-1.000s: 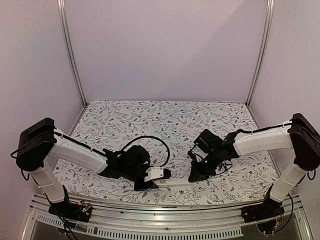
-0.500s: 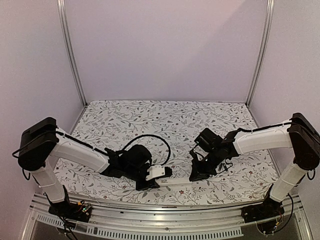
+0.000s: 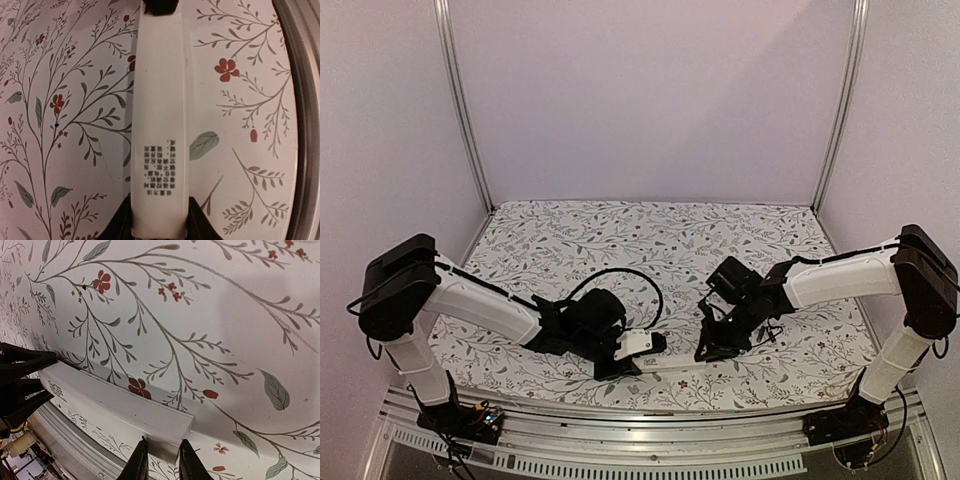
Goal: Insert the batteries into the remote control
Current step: Hold the remote control at the center of the board, then press the battery cover on the remote control.
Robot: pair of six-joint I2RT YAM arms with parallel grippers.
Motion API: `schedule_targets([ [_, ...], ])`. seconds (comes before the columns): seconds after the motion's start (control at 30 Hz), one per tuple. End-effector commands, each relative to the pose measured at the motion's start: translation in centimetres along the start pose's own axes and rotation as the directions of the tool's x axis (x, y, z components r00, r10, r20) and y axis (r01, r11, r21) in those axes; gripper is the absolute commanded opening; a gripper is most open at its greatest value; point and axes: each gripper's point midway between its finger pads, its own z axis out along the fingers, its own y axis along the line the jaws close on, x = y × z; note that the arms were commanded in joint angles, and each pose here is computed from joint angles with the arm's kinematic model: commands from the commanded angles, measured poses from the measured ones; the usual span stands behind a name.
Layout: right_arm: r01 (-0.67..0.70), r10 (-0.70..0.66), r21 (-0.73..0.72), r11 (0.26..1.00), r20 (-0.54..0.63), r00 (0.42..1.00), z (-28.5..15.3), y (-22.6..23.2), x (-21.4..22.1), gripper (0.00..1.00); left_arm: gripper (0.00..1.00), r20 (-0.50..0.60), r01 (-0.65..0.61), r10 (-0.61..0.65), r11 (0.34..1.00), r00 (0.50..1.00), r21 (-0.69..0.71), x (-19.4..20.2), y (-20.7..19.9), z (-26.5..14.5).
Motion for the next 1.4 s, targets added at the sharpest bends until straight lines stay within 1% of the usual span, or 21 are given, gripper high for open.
schedule_targets([
  [0.0, 0.034, -0.034, 0.031, 0.999, -0.006, 0.999, 1.0, -0.4, 0.1, 0.23, 0.24, -0.009, -0.049, 0.049, 0.999, 0.999, 0.007, 0.7, -1.1, 1.3],
  [0.23, 0.044, -0.045, 0.076, 0.996, 0.023, 0.999, -1.1, -1.3, -0.6, 0.37, 0.24, -0.025, -0.039, 0.039, 0.999, 0.999, 0.001, 1.4, -1.1, 1.1],
  [0.47, 0.018, -0.025, 0.099, 0.995, 0.064, 0.998, -3.3, -2.3, -0.9, 0.46, 0.24, -0.04, -0.032, 0.032, 0.999, 0.999, -0.004, 1.5, -1.0, 1.1],
  [0.57, 0.013, -0.022, 0.113, 0.993, 0.077, 0.997, -4.3, -2.5, -0.8, 0.46, 0.24, -0.044, -0.03, 0.03, 1.0, 0.999, -0.004, 1.6, -0.9, 1.1],
  [0.67, -0.004, -0.01, 0.125, 0.992, 0.111, 0.994, -5.5, -2.5, -1.1, 0.4, 0.24, -0.042, -0.029, 0.028, 1.0, 0.999, -0.003, 1.6, -1.0, 1.1],
  [0.7, -0.014, -0.003, 0.137, 0.991, 0.121, 0.993, -5.8, -2.8, -1.0, 0.35, 0.24, -0.039, -0.029, 0.029, 1.0, 0.999, -0.002, 1.6, -1.0, 1.1],
  [0.77, -0.048, 0.023, 0.188, 0.981, 0.133, 0.991, -6.0, -3.9, -0.9, 0.21, 0.24, -0.036, -0.029, 0.029, 1.0, 0.999, -0.001, 1.5, -1.0, 1.1],
  [0.83, -0.08, 0.049, 0.25, 0.965, 0.131, 0.99, -5.9, -5.3, -0.5, 0.09, 0.24, -0.032, -0.028, 0.028, 1.0, 0.999, 0.001, 1.3, -1.0, 1.1],
  [0.93, -0.091, 0.061, 0.293, 0.952, 0.11, 0.992, -5.2, -6.2, -0.1, 0.0, 0.24, -0.031, -0.023, 0.023, 1.0, 0.999, 0.0, 1.3, -1.0, 1.1],
  [1.03, -0.08, 0.042, 0.318, 0.945, 0.124, 0.991, -5.0, -5.8, -0.6, 0.0, 0.24, -0.031, -0.019, 0.019, 1.0, 0.999, 0.001, 1.3, -1.0, 1.1],
  [1.1, -0.058, 0.024, 0.316, 0.947, 0.111, 0.994, -4.0, -4.7, -0.8, 0.0, 0.24, -0.031, -0.014, 0.015, 1.0, 0.999, 0.003, 1.4, -1.0, 1.1],
  [1.13, -0.036, 0.005, 0.294, 0.955, 0.106, 0.994, -3.5, -3.4, -1.0, 0.0, 0.23, -0.03, -0.013, 0.013, 1.0, 0.999, 0.003, 1.3, -1.0, 1.1],
  [1.2, 0.014, -0.033, 0.259, 0.966, 0.069, 0.997, -1.9, -0.9, -0.8, 0.0, 0.22, -0.03, -0.009, 0.009, 1.0, 1.0, 0.0, 1.2, -0.9, 1.1],
  [1.3, 0.087, -0.092, 0.248, 0.965, 0.008, 0.996, 0.6, 1.9, -0.6, 0.0, 0.19, -0.022, -0.003, 0.003, 1.0, 1.0, 0.001, 0.9, -0.8, 1.2],
  [1.37, 0.105, -0.104, 0.25, 0.963, -0.014, 0.994, 1.6, 2.4, -0.7, 0.0, 0.18, -0.015, 0.002, -0.002, 1.0, 1.0, 0.002, 0.8, -0.7, 1.2],
])
